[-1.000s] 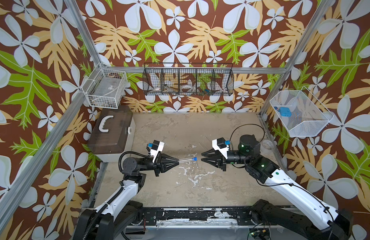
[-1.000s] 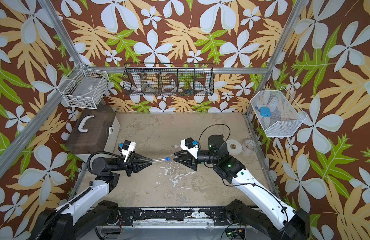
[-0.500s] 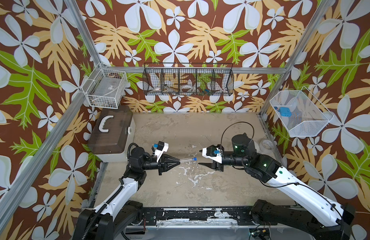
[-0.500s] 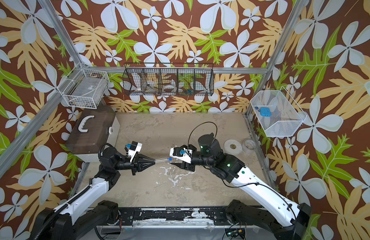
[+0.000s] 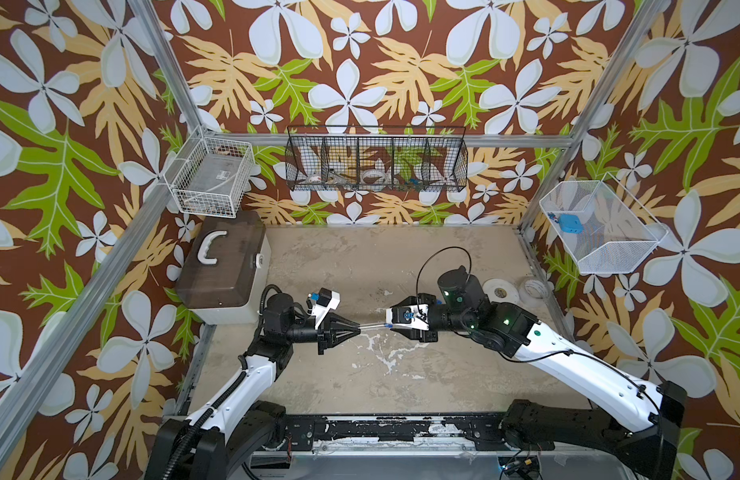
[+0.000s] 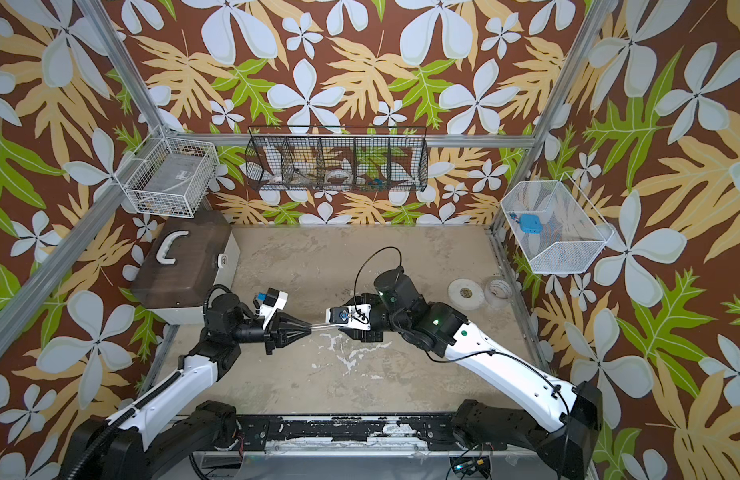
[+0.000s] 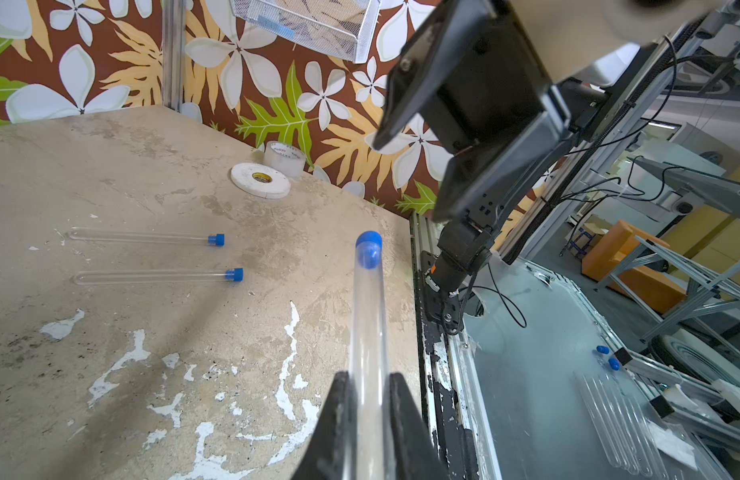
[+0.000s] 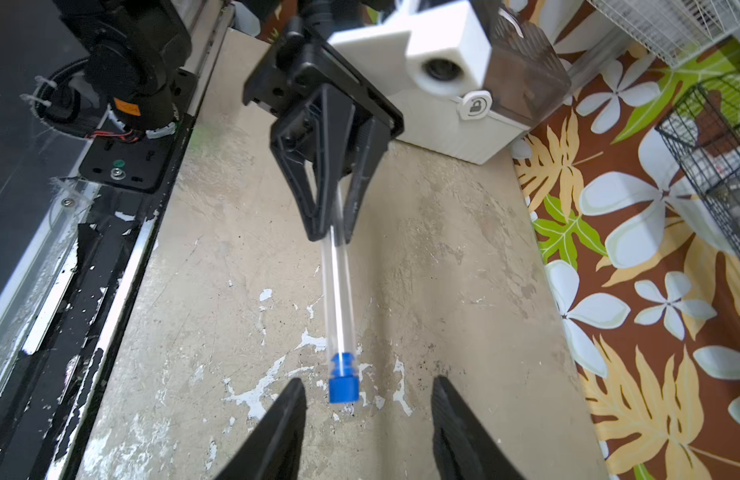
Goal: Insert stoppers into test tubes
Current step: Insert the stopper into the test tube.
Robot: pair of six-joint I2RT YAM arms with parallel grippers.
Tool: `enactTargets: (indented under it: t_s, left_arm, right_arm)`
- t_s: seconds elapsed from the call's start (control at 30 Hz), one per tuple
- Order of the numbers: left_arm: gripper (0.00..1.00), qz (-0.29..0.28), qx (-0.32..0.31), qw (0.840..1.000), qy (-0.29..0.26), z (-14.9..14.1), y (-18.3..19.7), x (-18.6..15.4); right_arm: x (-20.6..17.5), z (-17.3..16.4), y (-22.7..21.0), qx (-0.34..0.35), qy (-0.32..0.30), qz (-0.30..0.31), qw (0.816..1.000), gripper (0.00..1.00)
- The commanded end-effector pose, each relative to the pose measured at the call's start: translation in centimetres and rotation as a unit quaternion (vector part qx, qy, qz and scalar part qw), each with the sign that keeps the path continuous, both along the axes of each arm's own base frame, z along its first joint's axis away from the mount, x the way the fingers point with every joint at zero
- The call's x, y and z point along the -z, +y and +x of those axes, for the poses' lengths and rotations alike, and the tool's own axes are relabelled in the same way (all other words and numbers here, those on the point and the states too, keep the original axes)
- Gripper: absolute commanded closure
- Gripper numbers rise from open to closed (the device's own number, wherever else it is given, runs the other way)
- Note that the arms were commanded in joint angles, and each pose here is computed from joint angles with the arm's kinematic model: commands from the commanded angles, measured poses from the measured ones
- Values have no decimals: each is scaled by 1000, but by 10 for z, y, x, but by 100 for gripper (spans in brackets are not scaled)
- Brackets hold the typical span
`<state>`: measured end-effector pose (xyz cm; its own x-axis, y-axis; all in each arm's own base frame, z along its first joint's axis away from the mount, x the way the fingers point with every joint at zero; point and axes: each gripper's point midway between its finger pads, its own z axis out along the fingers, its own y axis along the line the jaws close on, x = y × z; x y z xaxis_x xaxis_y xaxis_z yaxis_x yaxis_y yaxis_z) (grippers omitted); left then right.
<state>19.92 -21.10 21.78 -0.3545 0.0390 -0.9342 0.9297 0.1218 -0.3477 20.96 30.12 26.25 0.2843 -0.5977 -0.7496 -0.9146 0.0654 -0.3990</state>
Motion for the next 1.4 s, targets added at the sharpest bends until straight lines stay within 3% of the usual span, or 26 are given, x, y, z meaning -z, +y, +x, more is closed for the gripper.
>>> enactTargets:
  t_s: [0.0,0.13,0.47,0.83,1.37]
  left_arm:
    - [100,-5,21,1000,-18,-6,-1,-6]
    - [100,-11,40,999,-18,-11,-2,-10]
    - [100,-19,58,998,-14,-17,-4,-15]
    - [100,-30,61,998,-11,-20,-4,-22]
    - [100,-32,62,997,-10,-22,-4,-22]
  right_arm:
    - [-5,-3,-3,1,53,58,997,54]
    - [-7,-6,-9,-7,83,113,990,59]
    - [3,-7,-2,-23,97,107,989,67]
    - [11,-9,-11,-6,86,107,990,69]
    - [6,-18,1,-46,107,115,987,75]
